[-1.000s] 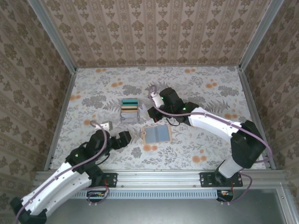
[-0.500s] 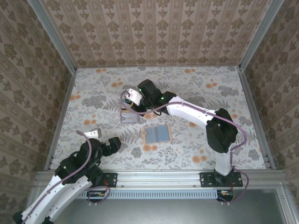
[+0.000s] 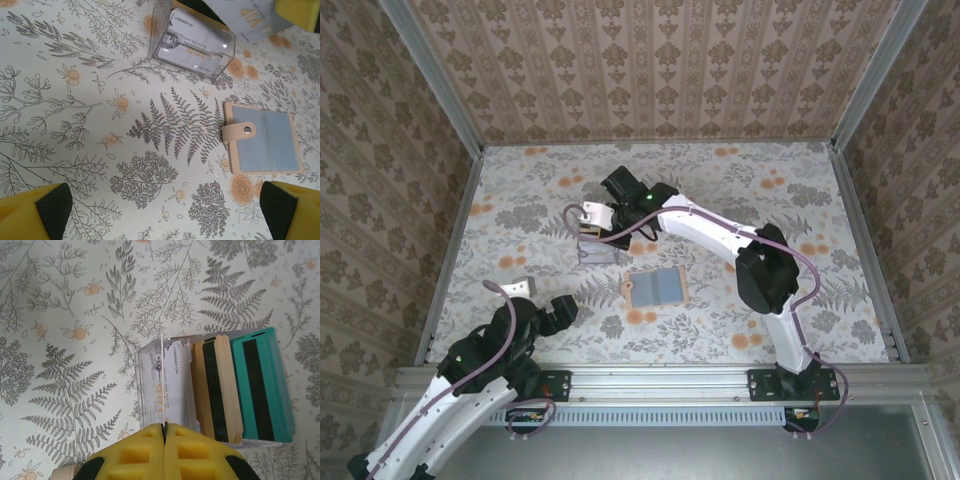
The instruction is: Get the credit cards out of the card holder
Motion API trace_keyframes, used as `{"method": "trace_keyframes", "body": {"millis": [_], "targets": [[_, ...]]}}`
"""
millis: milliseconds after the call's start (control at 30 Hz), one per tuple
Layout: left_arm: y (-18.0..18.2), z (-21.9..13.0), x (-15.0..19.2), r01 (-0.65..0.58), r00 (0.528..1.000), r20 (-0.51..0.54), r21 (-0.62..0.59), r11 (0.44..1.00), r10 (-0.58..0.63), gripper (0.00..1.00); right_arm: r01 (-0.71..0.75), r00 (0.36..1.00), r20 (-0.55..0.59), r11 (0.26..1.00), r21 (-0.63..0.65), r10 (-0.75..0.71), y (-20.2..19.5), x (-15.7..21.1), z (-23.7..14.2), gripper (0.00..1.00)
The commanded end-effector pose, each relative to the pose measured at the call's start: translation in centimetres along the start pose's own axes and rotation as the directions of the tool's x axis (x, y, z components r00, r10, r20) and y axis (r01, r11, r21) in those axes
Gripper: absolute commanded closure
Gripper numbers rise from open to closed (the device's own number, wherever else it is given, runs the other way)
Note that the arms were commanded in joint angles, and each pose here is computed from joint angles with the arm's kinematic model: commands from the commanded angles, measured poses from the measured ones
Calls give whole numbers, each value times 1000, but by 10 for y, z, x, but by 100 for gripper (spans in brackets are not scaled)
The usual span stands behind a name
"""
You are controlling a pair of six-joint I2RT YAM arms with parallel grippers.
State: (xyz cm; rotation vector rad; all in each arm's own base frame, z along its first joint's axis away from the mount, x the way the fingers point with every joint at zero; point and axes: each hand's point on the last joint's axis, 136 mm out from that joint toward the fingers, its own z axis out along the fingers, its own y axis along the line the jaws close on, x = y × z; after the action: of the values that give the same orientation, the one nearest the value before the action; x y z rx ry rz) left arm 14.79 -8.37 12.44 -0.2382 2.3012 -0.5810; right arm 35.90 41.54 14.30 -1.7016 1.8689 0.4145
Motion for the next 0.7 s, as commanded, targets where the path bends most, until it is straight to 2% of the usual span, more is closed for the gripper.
{"method": "trace_keyframes", "body": {"millis": [0, 667], "targets": [[1, -7, -8, 23, 999, 32, -7, 1000, -22, 0, 4, 999, -52, 998, -60, -7, 5, 12, 9, 100], [2, -6, -7, 22, 999, 28, -4, 1000, -22, 0, -26, 994, -104, 996, -87, 17, -5, 23, 40, 100]]}}
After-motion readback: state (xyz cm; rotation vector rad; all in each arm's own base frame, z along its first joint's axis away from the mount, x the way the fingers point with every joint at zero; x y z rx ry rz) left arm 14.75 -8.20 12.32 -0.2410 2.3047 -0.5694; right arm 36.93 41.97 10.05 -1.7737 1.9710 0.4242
